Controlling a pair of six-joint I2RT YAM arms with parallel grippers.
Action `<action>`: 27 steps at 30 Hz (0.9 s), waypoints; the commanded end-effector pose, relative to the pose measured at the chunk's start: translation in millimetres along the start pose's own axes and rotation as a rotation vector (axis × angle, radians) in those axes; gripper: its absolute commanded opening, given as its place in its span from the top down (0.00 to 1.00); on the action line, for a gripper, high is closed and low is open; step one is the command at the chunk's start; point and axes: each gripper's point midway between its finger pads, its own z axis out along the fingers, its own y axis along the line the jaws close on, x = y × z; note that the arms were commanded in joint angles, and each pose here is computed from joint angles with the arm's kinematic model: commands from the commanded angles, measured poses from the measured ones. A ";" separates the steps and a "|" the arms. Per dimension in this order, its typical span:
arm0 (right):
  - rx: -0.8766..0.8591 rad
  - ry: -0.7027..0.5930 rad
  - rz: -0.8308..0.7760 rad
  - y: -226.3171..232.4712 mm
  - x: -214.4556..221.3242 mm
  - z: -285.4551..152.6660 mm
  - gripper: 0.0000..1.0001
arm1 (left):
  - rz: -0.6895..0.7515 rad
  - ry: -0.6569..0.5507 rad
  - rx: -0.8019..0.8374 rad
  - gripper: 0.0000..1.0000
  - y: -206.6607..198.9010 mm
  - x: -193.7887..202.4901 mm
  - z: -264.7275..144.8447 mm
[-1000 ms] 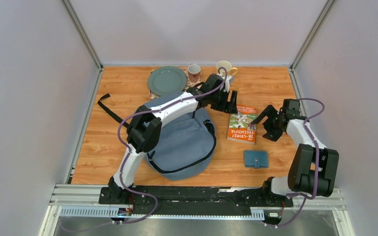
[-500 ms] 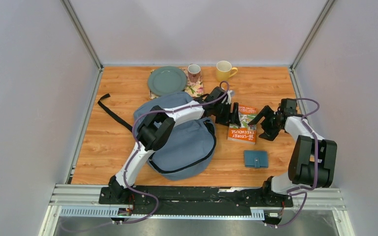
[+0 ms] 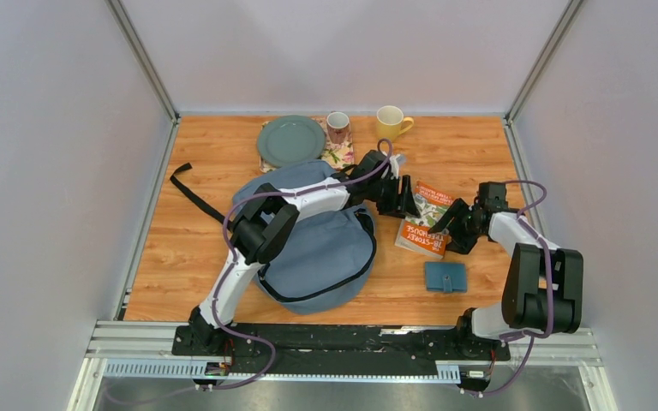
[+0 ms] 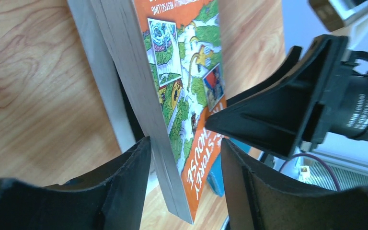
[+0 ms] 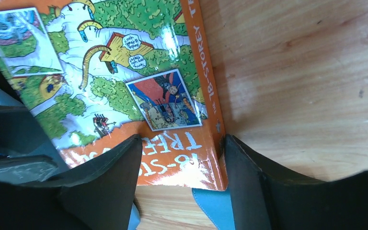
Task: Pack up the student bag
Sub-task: Pick up the book from the center of the board.
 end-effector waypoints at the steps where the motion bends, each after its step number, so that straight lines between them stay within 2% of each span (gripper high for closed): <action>1: -0.079 -0.051 -0.011 21.7 -6.5 -8.6 0.35 | 0.093 -0.060 0.189 0.39 -88.0 -10.9 -28.3; 4: -0.075 -0.041 -0.012 20.2 -4.4 -7.5 0.35 | 0.095 -0.029 0.177 0.39 -84.8 1.8 -21.4; 8: -0.083 -0.034 -0.010 19.9 -1.9 -5.6 0.35 | 0.028 0.045 0.107 0.34 -56.2 26.9 -10.5; 12: -0.103 -0.027 -0.006 22.3 0.4 -5.2 0.35 | 0.012 0.068 0.032 0.33 -33.2 49.8 -7.2; 16: -0.122 -0.022 -0.005 26.1 0.5 -5.4 0.34 | 0.023 0.097 0.014 0.37 -29.8 60.9 0.1; 19: -0.141 -0.012 -0.012 29.8 1.0 -5.6 0.34 | 0.012 0.112 0.036 0.56 -33.0 60.6 5.8; 20: -0.143 -0.010 -0.012 30.4 0.9 -5.3 0.34 | 0.014 0.112 0.046 0.73 -34.2 59.6 7.6; 21: -0.152 -0.003 -0.014 31.7 1.9 -5.5 0.34 | 0.020 0.114 0.070 0.77 -39.6 58.6 7.1; 22: -0.160 -0.001 -0.016 32.9 2.3 -5.5 0.34 | 0.016 0.111 0.086 0.78 -44.3 57.9 6.7; 23: -0.168 0.000 -0.018 34.5 2.5 -6.2 0.34 | 0.029 0.094 0.112 0.67 -51.8 52.9 5.5; 25: -0.181 0.008 -0.021 36.2 4.2 -6.5 0.34 | 0.030 0.078 0.125 0.54 -58.1 47.4 2.8; 27: -0.198 0.018 -0.026 39.0 6.3 -7.4 0.34 | 0.055 0.044 0.164 0.51 -72.0 38.5 -1.0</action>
